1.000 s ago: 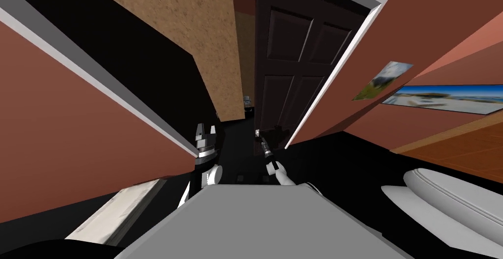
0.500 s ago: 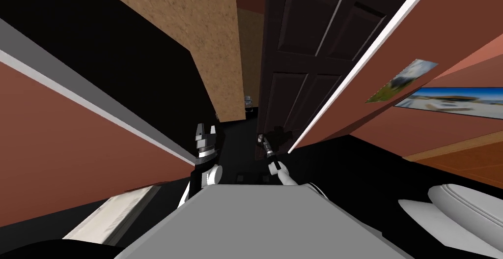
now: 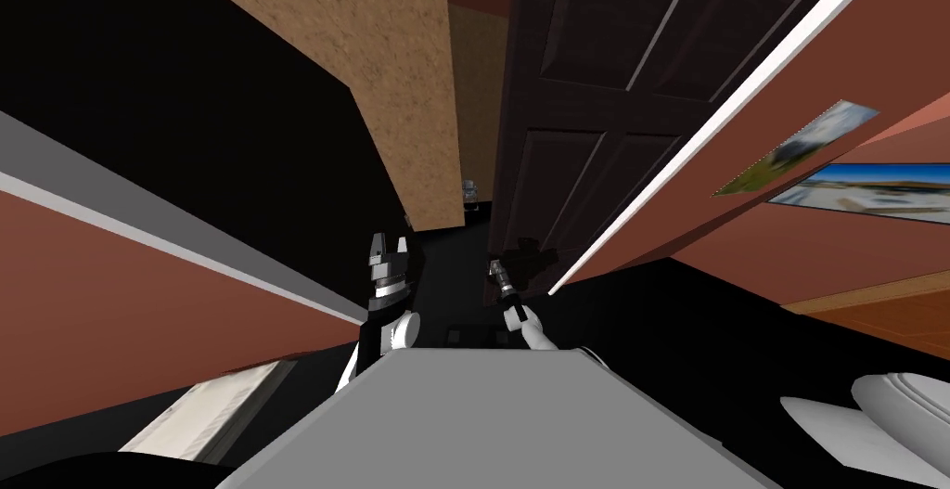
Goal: Push the door open
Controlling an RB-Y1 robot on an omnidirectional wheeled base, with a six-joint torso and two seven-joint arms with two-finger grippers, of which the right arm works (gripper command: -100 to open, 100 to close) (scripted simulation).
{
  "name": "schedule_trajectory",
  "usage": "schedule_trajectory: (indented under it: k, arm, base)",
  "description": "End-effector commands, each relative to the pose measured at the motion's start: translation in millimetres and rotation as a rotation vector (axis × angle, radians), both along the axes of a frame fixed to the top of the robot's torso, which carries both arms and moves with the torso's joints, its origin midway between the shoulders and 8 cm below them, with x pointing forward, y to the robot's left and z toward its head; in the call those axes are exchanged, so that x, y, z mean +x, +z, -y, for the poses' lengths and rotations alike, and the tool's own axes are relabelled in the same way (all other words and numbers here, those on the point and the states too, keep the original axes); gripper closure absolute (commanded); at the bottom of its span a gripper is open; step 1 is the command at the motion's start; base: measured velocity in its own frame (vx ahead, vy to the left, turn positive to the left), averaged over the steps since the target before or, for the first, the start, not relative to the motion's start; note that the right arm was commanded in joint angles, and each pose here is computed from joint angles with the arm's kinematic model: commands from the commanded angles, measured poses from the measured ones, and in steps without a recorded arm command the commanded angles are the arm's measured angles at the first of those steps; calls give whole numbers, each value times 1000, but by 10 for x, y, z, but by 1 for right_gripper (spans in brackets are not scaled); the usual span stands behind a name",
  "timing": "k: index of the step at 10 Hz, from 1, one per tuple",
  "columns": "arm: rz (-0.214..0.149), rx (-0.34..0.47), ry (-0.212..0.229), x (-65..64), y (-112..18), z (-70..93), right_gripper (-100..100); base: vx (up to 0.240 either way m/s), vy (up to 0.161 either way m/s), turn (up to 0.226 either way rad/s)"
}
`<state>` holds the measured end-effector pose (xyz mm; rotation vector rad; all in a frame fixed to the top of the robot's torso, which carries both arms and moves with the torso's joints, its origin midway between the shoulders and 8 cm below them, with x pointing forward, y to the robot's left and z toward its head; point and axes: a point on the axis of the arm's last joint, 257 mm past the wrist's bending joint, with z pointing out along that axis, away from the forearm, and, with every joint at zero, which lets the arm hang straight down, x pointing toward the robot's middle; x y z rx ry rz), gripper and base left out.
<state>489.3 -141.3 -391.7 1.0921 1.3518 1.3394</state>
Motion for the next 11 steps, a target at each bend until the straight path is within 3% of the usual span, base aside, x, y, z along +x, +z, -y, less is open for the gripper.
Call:
schedule_trajectory:
  k: [1,5,6,7,11]
  arm:
    - [0,0,0,0,-1,4,100]
    - [0,0,0,0,-1,4,100]
    - [-3,-12,-18,11,-18,132,100]
    - [-3,-12,-18,11,-18,132,100]
    - [-1,-35,-72,51,-14,478,100]
  base:
    - [-23,-6,9]
    - [-7,-2,0]
    - [109,48,-6]
    - [123,50,-34]
    - [188,65,-53]
